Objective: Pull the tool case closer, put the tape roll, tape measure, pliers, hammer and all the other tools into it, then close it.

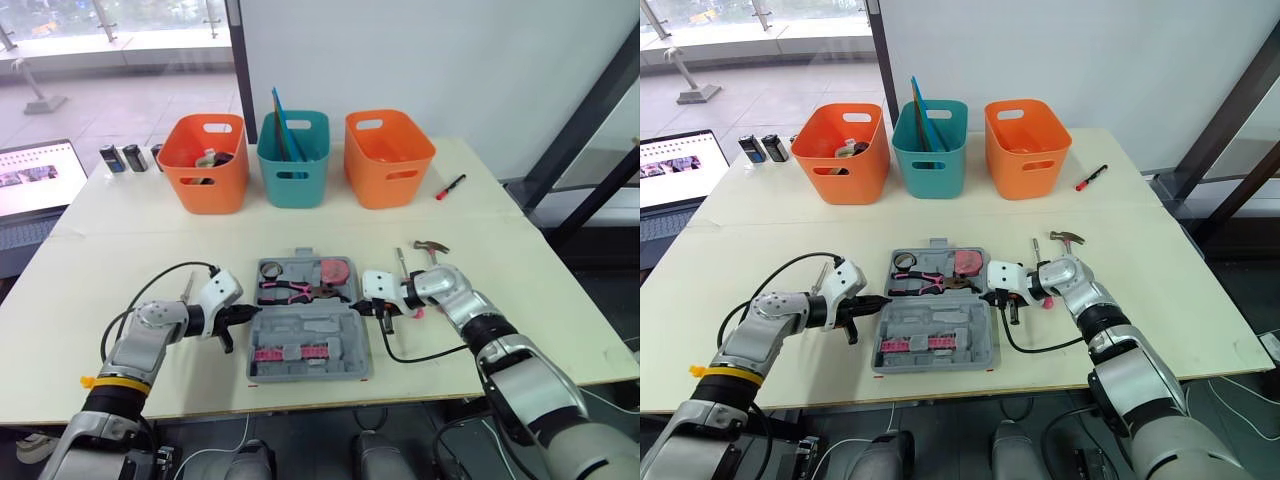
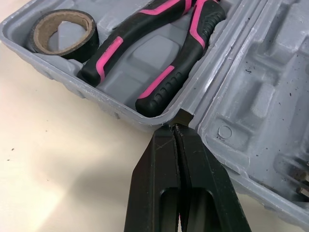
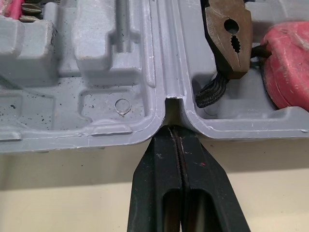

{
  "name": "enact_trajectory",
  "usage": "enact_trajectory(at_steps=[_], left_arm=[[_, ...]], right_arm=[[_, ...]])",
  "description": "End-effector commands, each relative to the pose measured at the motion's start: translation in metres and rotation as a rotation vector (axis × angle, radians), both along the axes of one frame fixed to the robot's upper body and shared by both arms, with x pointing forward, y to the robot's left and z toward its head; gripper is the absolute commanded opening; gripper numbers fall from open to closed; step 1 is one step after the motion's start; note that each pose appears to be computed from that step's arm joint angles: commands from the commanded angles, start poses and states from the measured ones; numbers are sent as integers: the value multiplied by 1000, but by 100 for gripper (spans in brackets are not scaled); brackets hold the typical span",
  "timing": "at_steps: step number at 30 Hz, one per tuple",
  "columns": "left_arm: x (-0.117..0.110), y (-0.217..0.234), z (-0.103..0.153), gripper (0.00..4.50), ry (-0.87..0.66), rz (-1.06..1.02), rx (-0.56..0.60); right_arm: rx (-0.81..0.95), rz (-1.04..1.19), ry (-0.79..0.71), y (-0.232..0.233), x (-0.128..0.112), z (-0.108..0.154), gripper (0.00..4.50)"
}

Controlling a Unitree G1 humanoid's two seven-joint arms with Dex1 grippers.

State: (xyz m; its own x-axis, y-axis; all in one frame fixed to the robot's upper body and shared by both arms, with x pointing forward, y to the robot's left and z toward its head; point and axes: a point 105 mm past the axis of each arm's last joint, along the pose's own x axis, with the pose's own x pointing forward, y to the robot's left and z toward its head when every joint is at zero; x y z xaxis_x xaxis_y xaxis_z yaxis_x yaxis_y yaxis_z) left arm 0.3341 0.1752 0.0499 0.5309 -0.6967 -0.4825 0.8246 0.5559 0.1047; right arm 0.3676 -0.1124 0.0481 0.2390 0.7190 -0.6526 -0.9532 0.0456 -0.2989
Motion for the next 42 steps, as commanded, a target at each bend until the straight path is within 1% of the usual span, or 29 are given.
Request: enact_trajectory(at_steps=[1, 5, 9, 13, 16, 18, 21, 24, 25, 26, 27, 30, 32, 33, 34, 35, 38, 41, 42], left_arm=[[2, -6, 18, 7, -66, -35, -34], [0, 0, 19, 7, -64, -23, -33], [-3, 16, 18, 7, -60, 23, -12], [-11, 36, 17, 7, -53, 70, 2], [-17, 49, 21, 7, -65, 110, -11], [-22, 55, 33, 7, -94, 140, -66], [-35, 68, 50, 7, -152, 195, -152], [-57, 90, 55, 7, -184, 267, -163], [-64, 100, 55, 57, -195, 306, -168], [-72, 109, 57, 88, -202, 348, -184], [-79, 118, 56, 128, -211, 389, -185], [-105, 154, 51, 290, -244, 535, -125], [-128, 184, 49, 396, -274, 661, -80], [-134, 191, 49, 449, -284, 692, -69], [-141, 197, 48, 450, -287, 721, -63], [-152, 207, 45, 450, -289, 761, -68], [-174, 224, 37, 450, -277, 827, -69], [-186, 233, 38, 450, -290, 868, -88], [-188, 234, 39, 450, -292, 873, -90]], right_arm=[[-12, -14, -21, -2, 5, 3, 0], [-16, -31, -16, -8, 6, 3, 0], [2, -41, -3, -15, 5, 6, 0], [14, -80, -23, -27, 9, 17, 0], [18, -106, -30, -41, 9, 22, 0], [70, -110, -38, -47, 8, 33, 0], [217, -118, -22, -54, -1, 56, 0], [328, -147, -34, -70, -12, 77, 0], [370, -177, -39, -78, -15, 83, 54], [406, -209, -50, -87, -19, 89, 82], [432, -246, -63, -98, -22, 92, 121], [491, -401, -52, -137, -34, 90, 282], [601, -553, -55, -168, -37, 95, 384], [635, -588, -54, -175, -38, 96, 439], [649, -616, -54, -181, -40, 96, 445], [660, -658, -59, -190, -41, 94, 445], [661, -728, -73, -208, -44, 89, 445], [597, -740, -74, -216, -50, 78, 445], [608, -745, -75, -217, -49, 79, 445]])
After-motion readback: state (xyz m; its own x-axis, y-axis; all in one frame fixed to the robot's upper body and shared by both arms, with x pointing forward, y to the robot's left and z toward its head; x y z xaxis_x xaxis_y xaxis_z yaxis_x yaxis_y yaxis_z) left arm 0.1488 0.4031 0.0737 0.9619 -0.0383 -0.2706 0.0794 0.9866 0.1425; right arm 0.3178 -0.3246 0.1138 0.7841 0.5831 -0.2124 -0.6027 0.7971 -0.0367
